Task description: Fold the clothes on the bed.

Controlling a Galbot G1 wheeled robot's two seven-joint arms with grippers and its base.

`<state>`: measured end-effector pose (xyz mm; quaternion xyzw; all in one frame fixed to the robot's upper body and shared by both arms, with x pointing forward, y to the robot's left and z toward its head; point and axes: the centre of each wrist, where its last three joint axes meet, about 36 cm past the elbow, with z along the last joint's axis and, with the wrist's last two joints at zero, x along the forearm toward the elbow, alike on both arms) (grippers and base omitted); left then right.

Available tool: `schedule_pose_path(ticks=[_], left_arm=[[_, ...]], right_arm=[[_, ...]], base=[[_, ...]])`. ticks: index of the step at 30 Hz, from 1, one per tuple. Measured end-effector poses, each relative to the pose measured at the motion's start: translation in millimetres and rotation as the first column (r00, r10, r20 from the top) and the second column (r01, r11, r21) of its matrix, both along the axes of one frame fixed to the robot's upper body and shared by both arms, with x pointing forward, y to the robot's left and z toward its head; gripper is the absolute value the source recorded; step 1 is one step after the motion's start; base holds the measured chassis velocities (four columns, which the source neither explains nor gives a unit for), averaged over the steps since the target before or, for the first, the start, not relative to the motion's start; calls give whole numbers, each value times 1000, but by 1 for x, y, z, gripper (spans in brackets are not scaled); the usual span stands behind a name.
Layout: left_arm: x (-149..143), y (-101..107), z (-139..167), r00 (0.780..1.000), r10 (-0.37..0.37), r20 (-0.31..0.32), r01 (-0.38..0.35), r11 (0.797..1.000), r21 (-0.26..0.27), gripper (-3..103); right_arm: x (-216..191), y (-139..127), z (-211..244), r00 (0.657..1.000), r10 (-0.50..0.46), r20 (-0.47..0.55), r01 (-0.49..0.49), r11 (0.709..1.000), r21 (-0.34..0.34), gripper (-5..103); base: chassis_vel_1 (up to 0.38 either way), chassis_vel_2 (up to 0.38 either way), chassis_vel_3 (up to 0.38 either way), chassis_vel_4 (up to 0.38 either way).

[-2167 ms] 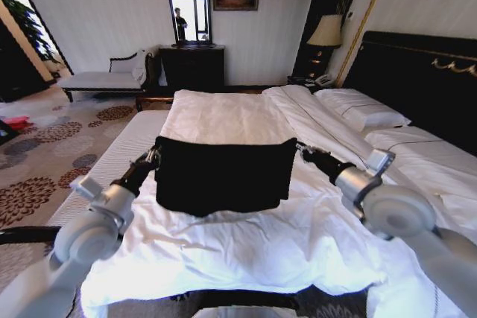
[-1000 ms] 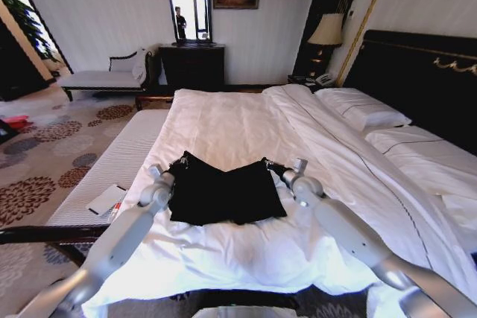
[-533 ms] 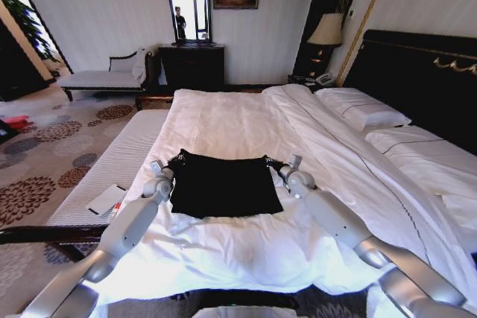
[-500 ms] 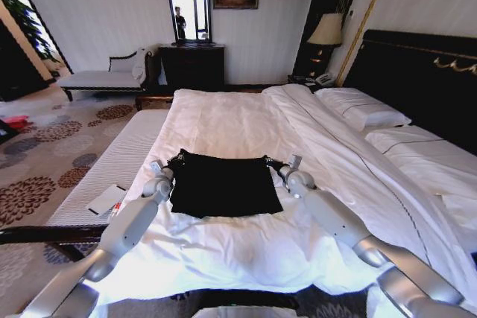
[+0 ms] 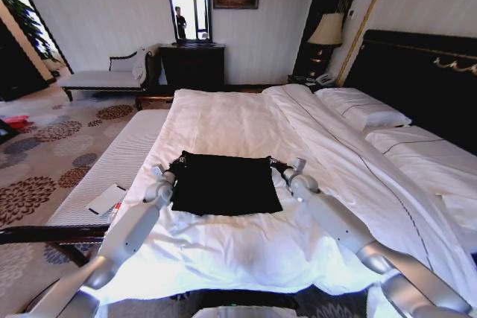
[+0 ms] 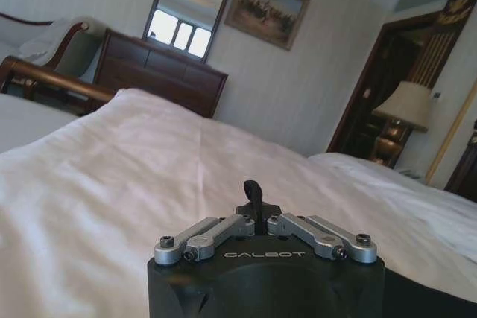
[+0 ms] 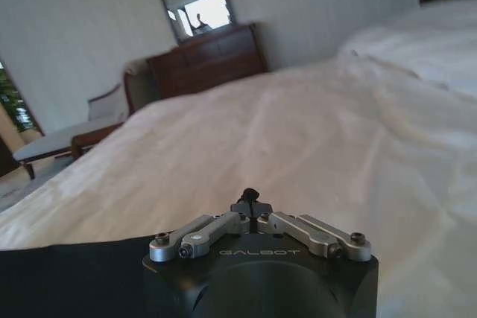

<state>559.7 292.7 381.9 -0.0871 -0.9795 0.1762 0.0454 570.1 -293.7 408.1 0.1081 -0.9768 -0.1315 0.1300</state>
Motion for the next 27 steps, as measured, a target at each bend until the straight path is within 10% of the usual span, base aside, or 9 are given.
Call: schedule_pose_path(ticks=[12,27], left_arm=[[-42,1,-8,996,-3,88,5,1000,-20,2],[-105,7,-26,998,-13,55,14,1000,-22,2]], right_arm=[[-46,-17,-24,995,6,101,0,998,-57,0],[-112,-3,-45,994,60,93,-50,994,-101,4]], base=[[0,0,0,0],[0,0,0,0]])
